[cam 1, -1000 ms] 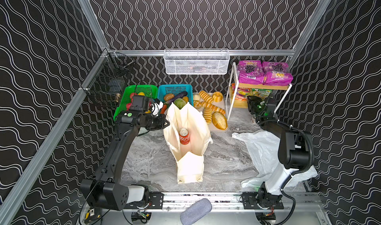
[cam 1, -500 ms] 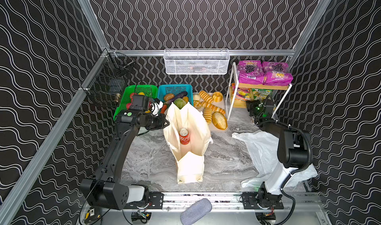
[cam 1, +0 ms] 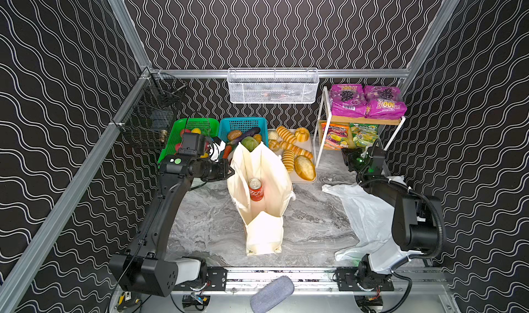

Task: Place the mixed food into the grocery bags and tie them
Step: 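Grasp the orange snack packet on the lower shelf with the right gripper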

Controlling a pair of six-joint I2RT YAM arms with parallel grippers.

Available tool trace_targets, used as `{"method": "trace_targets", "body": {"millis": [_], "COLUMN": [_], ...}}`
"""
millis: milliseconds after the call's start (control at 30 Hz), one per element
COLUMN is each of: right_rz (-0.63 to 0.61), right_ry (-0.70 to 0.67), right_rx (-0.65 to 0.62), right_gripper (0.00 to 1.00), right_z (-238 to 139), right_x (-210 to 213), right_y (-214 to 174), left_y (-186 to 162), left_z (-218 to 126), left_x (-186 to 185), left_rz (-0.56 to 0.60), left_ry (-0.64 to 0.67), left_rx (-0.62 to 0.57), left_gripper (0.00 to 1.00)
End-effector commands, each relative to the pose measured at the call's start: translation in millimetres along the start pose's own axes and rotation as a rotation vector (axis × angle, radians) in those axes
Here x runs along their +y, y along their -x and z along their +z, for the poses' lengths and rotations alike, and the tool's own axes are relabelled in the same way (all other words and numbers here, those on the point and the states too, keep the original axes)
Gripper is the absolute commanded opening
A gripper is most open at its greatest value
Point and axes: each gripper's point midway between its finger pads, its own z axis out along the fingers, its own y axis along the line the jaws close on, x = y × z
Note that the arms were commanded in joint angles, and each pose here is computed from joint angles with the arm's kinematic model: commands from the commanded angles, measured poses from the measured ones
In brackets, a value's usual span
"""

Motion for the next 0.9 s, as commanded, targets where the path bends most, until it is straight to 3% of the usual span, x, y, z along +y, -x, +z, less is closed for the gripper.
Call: {"method": "trace_targets", "body": {"millis": [0, 200, 367, 700, 867], "right_rz": [-0.009, -0.025, -0.032, -0.026, -0.019], "right_ry": [0.081, 0.089, 0.098, 0.082, 0.093], "right_rx": [0.018, 0.0, 0.021, 0.012, 0.014], "right_gripper": [0.18, 0.3, 0.31, 0.43, 0.41], "right_z": [5, 5, 8, 20, 25], "right_x": [23, 30, 34, 32, 31], "right_y": [3, 10, 8, 16, 17], "left_y": [2, 0, -1, 1, -1], "left_z": [-5, -7, -8, -10, -9], "left_x": [-2, -3, -3, -4, -3], "left_rz": [0.012, 0.007, 0.004, 0.008, 0.005], "left_ry": [0.004, 0.003, 0.005, 0.006, 0.006], "left_rx": [-0.013, -0.016, -0.018, -0.021, -0.018], "left_gripper": [0.13, 0.13, 0.13, 0.13, 0.13]}}
